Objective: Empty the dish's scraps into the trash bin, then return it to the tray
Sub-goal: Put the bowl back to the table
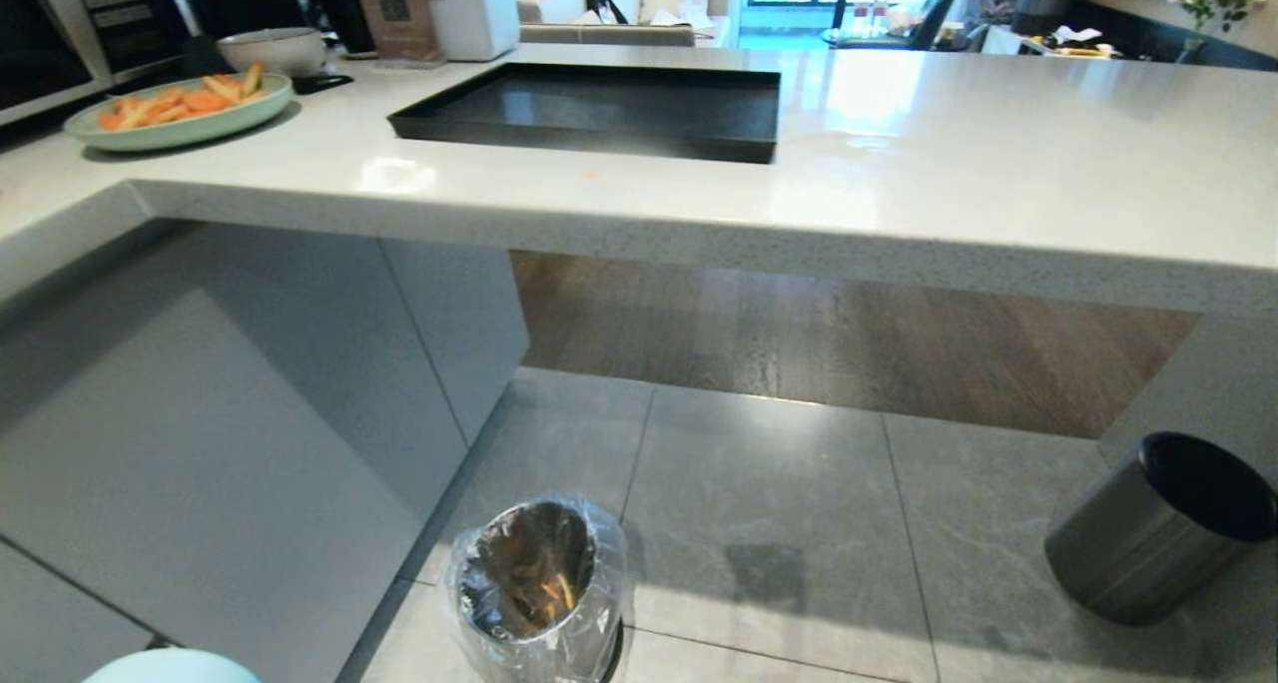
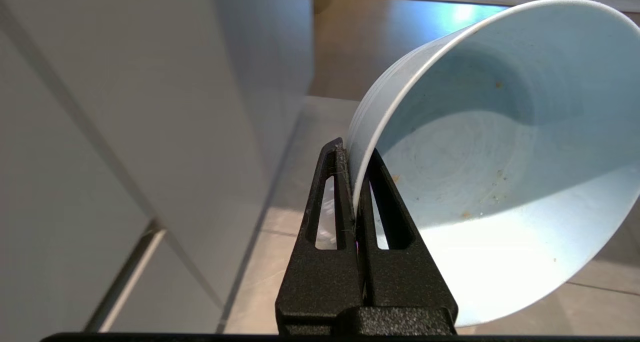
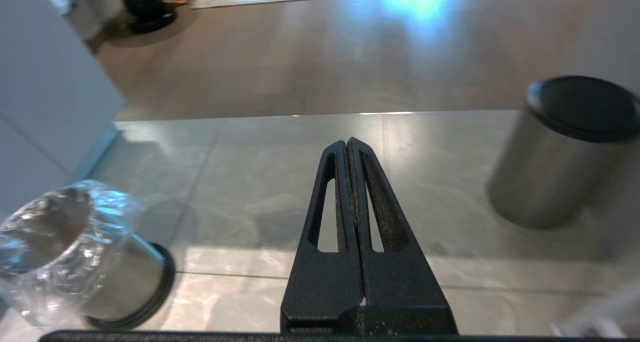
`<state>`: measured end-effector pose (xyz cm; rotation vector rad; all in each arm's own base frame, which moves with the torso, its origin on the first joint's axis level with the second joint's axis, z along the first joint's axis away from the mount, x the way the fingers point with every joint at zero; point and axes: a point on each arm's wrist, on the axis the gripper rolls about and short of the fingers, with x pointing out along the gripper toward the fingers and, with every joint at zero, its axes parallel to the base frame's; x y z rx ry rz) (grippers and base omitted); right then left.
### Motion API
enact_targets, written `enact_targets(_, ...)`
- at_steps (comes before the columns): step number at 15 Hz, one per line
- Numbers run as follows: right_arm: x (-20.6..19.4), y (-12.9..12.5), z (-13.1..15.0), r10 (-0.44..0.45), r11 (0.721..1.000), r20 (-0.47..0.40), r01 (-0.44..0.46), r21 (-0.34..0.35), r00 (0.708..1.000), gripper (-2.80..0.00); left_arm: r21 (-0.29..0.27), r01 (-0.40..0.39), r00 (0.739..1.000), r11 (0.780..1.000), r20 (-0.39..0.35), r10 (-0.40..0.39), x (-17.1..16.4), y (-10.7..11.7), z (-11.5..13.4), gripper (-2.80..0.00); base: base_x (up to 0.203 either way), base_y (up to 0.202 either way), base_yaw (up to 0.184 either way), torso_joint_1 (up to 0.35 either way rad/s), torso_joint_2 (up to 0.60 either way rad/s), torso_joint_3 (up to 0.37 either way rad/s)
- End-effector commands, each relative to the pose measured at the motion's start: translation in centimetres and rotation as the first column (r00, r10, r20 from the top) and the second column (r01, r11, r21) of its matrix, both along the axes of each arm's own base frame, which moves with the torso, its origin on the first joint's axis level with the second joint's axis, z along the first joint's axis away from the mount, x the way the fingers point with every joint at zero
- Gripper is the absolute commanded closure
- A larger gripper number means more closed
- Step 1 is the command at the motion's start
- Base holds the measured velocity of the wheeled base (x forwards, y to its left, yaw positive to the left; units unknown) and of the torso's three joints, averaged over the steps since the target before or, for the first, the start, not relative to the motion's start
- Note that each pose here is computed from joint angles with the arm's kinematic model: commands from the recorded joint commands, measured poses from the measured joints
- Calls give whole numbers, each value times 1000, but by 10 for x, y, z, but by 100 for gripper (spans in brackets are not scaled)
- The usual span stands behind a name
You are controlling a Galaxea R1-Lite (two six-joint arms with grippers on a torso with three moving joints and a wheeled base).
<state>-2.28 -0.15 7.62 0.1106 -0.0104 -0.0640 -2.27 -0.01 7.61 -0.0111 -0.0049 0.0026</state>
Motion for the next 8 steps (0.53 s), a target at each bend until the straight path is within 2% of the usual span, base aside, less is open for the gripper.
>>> enact_targets(1, 0, 0, 0, 0, 1000, -1, 0, 2, 1000, 0, 0, 0, 1000, 1000, 0, 0, 0, 0, 0, 0, 3, 10, -174, 2, -1, 7)
enact_targets(5, 0, 0, 0, 0, 1000, 1, 0, 0, 1000, 0, -1, 0, 1000, 1000, 0, 0, 0, 0, 0, 0, 2, 9, -168, 4, 2, 4)
enact_targets(8, 0, 0, 0, 0, 1000, 1, 0, 0, 1000, 0, 0, 0, 1000, 1000, 0, 0, 0, 0, 0, 0, 0, 6, -59, 1, 1, 0)
